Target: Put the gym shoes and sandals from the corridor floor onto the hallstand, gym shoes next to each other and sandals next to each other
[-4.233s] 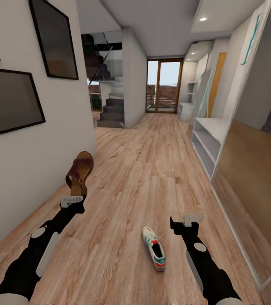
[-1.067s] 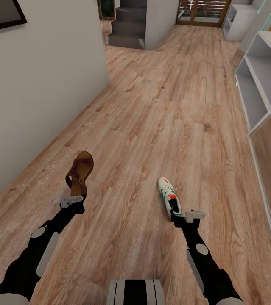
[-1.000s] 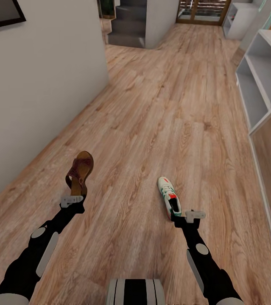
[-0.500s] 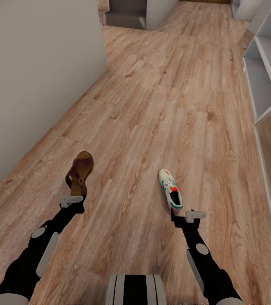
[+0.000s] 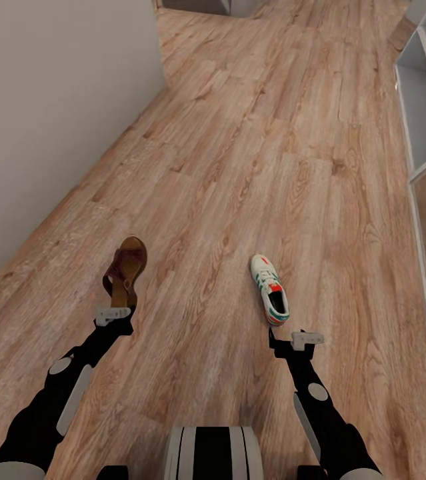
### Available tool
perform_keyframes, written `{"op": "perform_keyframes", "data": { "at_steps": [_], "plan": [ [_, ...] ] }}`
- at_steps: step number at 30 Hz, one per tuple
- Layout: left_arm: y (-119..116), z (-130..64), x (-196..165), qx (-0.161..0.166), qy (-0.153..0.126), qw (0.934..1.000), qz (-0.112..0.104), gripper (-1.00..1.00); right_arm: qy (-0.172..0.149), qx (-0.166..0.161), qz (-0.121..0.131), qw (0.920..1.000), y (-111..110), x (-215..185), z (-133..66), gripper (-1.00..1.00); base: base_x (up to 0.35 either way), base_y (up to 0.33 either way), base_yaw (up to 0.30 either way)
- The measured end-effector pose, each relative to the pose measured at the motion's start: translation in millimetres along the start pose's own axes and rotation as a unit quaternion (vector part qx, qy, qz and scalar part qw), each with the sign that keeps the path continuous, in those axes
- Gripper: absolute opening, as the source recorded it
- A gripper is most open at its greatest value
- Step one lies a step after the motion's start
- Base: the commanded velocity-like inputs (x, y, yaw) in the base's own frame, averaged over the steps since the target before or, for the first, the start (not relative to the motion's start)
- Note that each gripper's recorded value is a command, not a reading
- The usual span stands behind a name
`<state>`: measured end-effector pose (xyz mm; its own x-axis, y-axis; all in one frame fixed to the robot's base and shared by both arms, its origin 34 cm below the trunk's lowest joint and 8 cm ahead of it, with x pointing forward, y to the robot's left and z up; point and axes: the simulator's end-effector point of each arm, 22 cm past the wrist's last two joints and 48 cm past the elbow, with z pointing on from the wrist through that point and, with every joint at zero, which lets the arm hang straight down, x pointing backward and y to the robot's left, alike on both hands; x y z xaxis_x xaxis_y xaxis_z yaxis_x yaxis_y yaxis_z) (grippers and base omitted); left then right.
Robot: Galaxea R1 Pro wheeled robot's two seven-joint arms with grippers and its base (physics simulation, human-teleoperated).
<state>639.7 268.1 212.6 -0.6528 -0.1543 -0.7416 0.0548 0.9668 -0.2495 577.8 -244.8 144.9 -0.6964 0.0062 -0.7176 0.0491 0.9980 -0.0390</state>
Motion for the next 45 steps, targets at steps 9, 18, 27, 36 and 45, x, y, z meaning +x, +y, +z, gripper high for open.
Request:
{"op": "perform_keyframes", "data": {
  "at_steps": [9,18,27,36,45],
  "plan": [
    [-10,-1.0,-33,0.01,-0.035,0.9993,0.01,-1.0,0.001,0.001,0.0,1.0,0,1,0.3,1.0,0.0,0.0,0.0],
    [-10,-1.4,-35,0.01,-0.037,0.9992,0.011,-1.0,0.0,0.0,0.0,1.0,0,0,0.2,1.0,0.142,0.0,0.0],
    [-11,-1.3,-35,0.011,-0.036,0.9992,0.011,-1.0,0.0,0.0,0.0,1.0,0,0,0.3,1.0,0.028,0.0,0.0],
    [-11,-1.2,-35,0.01,-0.036,0.9992,0.011,-1.0,0.0,0.0,0.0,1.0,0,0,0.3,1.0,0.006,0.0,0.0],
    [-9,0.3,-28,0.009,-0.03,0.9994,0.01,-1.0,0.005,0.0,0.0,1.0,0,7,1.2,1.0,0.0,0.0,0.0]
  ]
}}
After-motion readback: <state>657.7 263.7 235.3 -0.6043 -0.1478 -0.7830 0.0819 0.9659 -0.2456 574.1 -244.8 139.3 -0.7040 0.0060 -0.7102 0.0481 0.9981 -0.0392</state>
